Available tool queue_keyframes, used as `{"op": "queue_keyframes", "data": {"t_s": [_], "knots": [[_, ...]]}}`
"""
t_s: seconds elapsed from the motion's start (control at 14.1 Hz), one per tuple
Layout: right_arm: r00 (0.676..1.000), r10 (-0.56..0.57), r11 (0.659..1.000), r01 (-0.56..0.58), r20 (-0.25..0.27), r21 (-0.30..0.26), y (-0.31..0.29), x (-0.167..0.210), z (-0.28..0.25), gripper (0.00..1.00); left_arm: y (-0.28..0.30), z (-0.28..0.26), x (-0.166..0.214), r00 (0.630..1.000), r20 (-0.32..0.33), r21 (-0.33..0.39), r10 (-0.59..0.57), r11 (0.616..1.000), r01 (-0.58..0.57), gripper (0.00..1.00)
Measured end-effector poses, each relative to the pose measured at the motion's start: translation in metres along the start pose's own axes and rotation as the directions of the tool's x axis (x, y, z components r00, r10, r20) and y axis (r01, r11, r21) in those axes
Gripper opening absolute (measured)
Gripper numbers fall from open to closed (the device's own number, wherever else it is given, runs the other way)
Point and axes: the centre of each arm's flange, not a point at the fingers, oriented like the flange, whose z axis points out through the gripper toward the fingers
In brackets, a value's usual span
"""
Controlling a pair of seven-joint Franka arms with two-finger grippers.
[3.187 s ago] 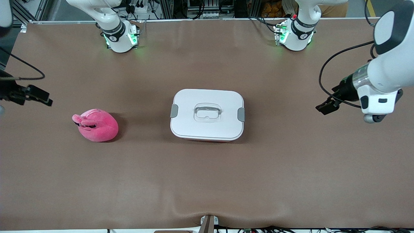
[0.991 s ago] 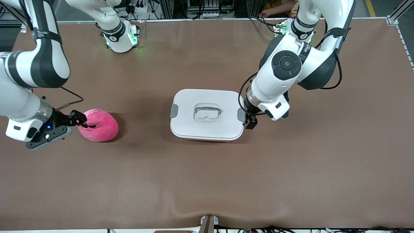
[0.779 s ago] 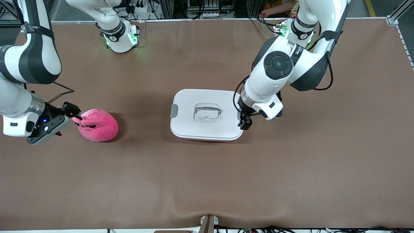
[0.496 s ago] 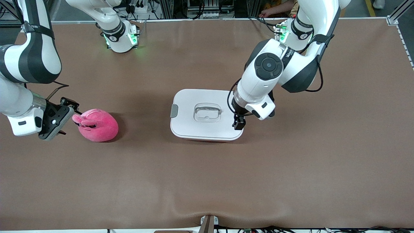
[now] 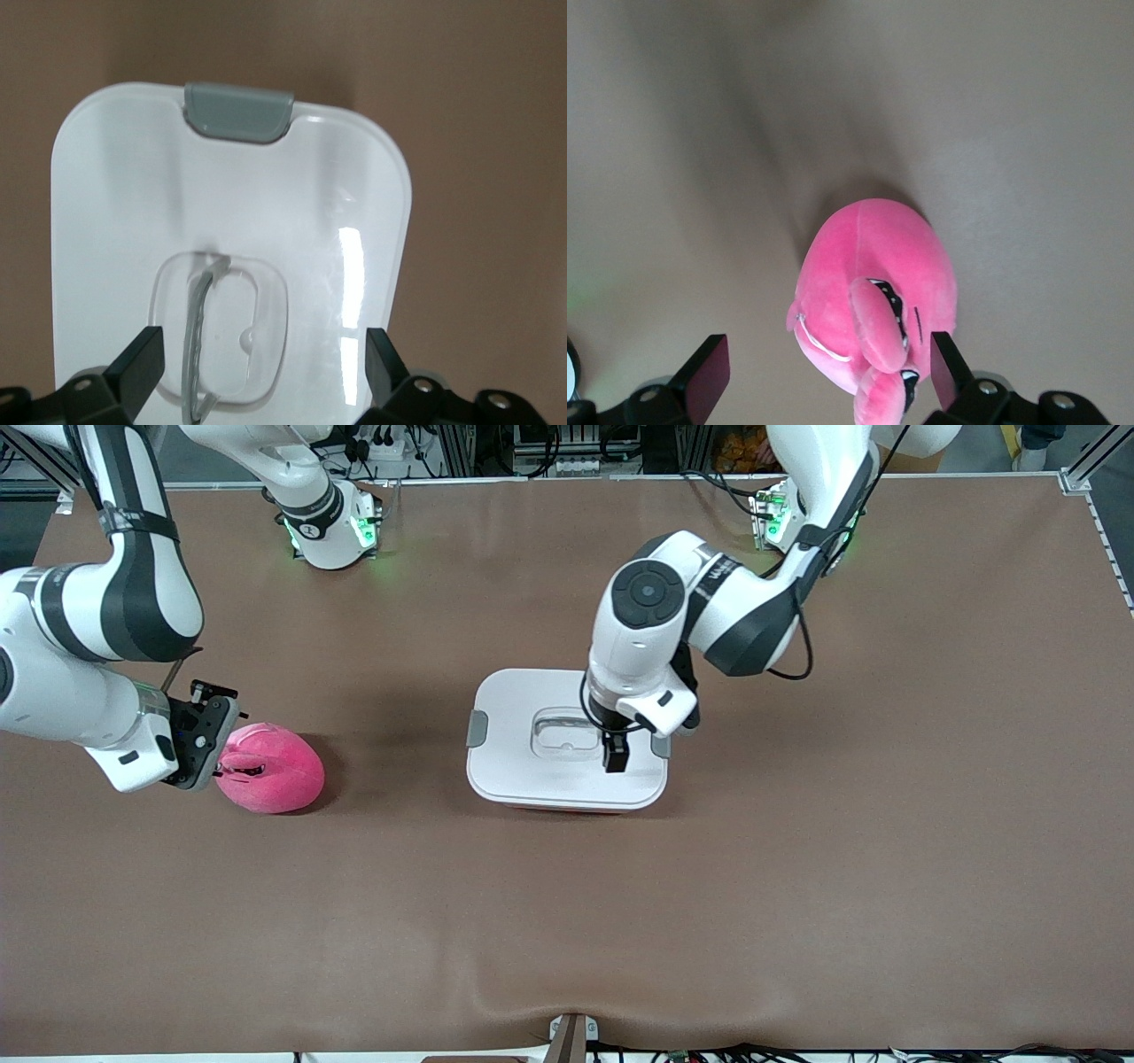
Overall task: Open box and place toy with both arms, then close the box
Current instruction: 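Lower the left gripper onto the lid handle while the right gripper descends, then close the right gripper on the pink plush toy's neck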
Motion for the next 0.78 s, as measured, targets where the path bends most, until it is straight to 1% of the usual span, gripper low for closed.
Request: {"op": "queue_keyframes", "data": {"t_s": [0.21,0.42,0.78], "knots": [[0.998,-0.061,0.997,0.060,-0.010,-0.038,-0.006,-0.005,0.016,1.00,-0.009,0.012,-0.018,1.000,0.007,-0.003,0.013,1.000,-0.013,1.00],[0.989,-0.149,0.986,0.147,-0.014,-0.084,-0.007,-0.014,0.028,1.00,-0.015,0.013,-0.026,1.000,0.013,-0.007,0.012,1.000,-0.012,1.00],[0.965,-0.261,0.959,0.259,-0.006,-0.118,-0.006,-0.021,0.042,1.00,-0.032,0.032,-0.041,1.000,-0.003,0.014,0.026,1.000,-0.026,1.00]]}}
